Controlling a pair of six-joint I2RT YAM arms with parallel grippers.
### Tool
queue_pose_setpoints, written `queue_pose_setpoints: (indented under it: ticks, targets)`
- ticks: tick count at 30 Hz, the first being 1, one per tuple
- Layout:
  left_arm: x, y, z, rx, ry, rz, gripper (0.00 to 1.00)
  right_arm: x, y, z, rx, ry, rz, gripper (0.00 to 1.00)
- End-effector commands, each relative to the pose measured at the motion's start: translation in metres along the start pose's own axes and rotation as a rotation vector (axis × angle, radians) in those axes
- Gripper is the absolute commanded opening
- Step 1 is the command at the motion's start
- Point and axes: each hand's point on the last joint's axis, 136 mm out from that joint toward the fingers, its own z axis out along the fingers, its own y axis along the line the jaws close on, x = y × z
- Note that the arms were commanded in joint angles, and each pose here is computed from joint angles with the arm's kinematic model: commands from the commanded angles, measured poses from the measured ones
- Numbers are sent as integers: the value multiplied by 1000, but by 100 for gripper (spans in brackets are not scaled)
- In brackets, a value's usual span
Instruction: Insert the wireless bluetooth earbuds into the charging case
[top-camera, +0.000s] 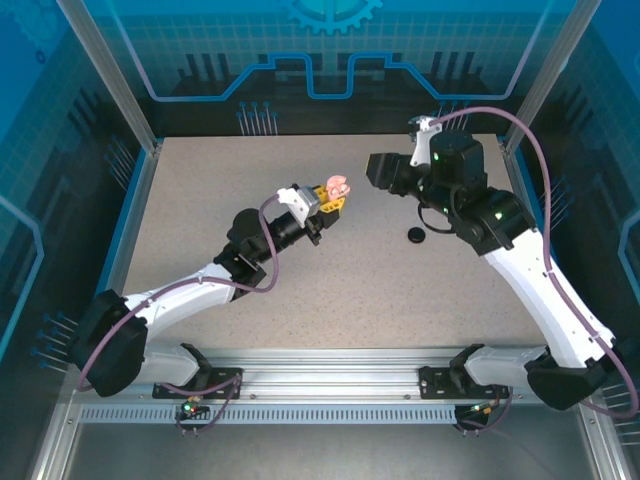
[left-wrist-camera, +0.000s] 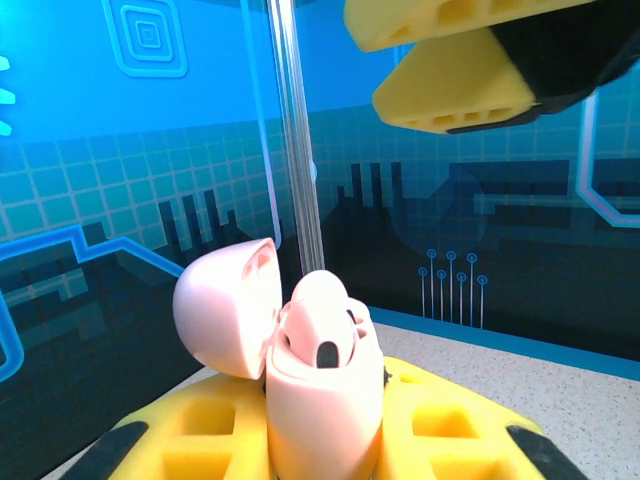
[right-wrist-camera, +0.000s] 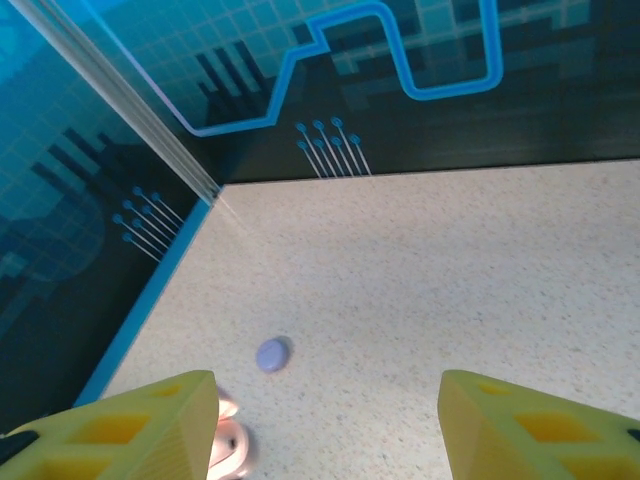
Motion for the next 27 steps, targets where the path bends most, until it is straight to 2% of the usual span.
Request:
queue_pose_setpoints:
  ticks: [1,8,16,27]
  targets:
    - [3,-10,0,43,-12,-34,0,1,-1,9,4,80,-43,60]
    - [13,-18,1,86,15,-76,0,11,11,57,-24,233,-85,50]
    - [16,-20,6,96,24,-87,0,44,27,101,-52,394,-144,38]
    - [17,-14,10,61,26,-67,0,77,31,78,-63,444,-179,34]
